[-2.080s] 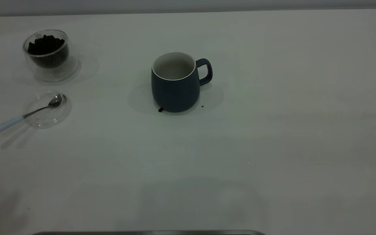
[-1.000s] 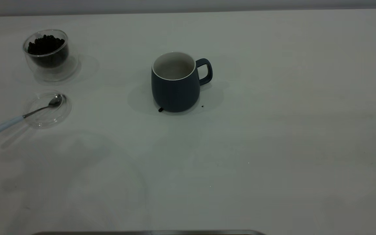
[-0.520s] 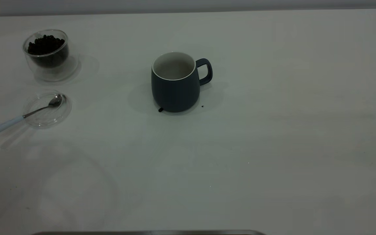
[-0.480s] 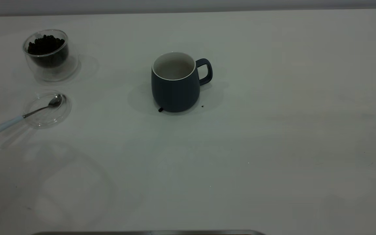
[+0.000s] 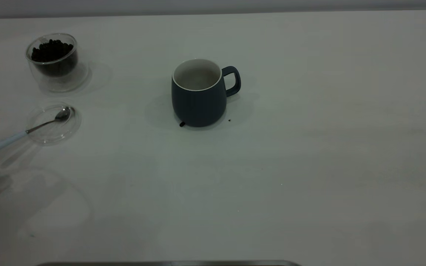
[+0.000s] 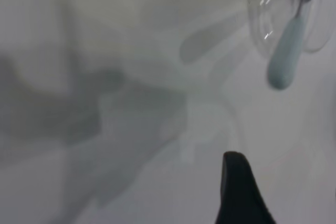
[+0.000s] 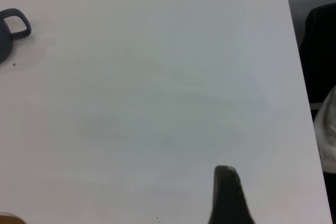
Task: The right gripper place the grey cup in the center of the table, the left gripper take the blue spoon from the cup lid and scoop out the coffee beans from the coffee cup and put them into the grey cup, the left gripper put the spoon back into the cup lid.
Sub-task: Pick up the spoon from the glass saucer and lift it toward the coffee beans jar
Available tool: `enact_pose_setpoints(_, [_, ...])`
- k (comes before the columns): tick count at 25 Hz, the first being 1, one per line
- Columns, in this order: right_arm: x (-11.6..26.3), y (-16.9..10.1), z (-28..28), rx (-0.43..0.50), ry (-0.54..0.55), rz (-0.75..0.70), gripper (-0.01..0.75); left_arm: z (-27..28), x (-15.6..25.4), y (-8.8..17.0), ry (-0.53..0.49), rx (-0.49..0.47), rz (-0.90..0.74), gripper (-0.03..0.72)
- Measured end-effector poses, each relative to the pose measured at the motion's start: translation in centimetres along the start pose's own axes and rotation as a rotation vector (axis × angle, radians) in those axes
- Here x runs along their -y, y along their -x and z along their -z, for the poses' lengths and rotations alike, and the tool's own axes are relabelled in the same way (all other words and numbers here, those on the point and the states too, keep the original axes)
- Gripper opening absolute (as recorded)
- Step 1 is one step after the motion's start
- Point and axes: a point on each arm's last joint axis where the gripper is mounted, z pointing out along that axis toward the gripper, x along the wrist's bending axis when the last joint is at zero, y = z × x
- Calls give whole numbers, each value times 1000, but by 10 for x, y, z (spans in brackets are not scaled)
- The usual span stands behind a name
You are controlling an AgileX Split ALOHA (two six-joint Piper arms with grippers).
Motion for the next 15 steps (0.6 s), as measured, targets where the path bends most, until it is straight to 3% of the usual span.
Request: enact_pose_setpoints(15, [0,0,0,0,0,0,461,-21,-27,-12,36,97,-51,497])
